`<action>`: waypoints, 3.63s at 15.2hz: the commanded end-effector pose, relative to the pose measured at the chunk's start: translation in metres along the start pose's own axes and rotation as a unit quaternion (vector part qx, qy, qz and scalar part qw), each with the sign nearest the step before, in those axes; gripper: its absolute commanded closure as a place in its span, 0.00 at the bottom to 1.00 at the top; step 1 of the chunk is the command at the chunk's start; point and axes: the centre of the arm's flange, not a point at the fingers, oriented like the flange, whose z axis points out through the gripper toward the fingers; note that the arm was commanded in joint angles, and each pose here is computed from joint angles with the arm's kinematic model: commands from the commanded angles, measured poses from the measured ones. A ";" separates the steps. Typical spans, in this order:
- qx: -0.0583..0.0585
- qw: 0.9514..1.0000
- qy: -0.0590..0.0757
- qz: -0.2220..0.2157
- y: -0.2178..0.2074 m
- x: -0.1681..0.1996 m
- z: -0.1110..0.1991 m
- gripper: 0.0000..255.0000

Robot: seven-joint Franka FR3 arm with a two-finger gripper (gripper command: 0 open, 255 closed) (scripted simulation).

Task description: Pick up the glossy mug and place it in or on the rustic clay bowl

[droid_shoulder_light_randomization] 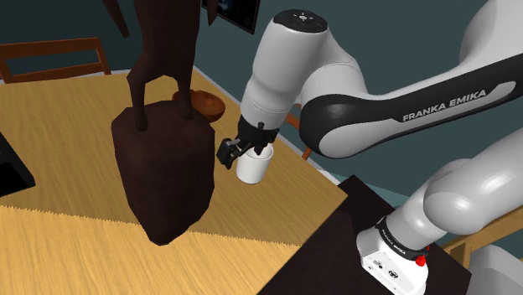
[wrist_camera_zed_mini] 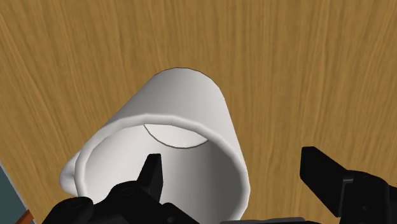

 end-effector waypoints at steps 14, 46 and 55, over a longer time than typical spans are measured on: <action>0.000 1.000 0.000 0.000 0.000 0.000 0.004 1.00; 0.000 1.000 0.000 0.000 0.011 0.031 -0.144 1.00; 0.000 1.000 0.000 0.000 0.013 0.148 -0.130 1.00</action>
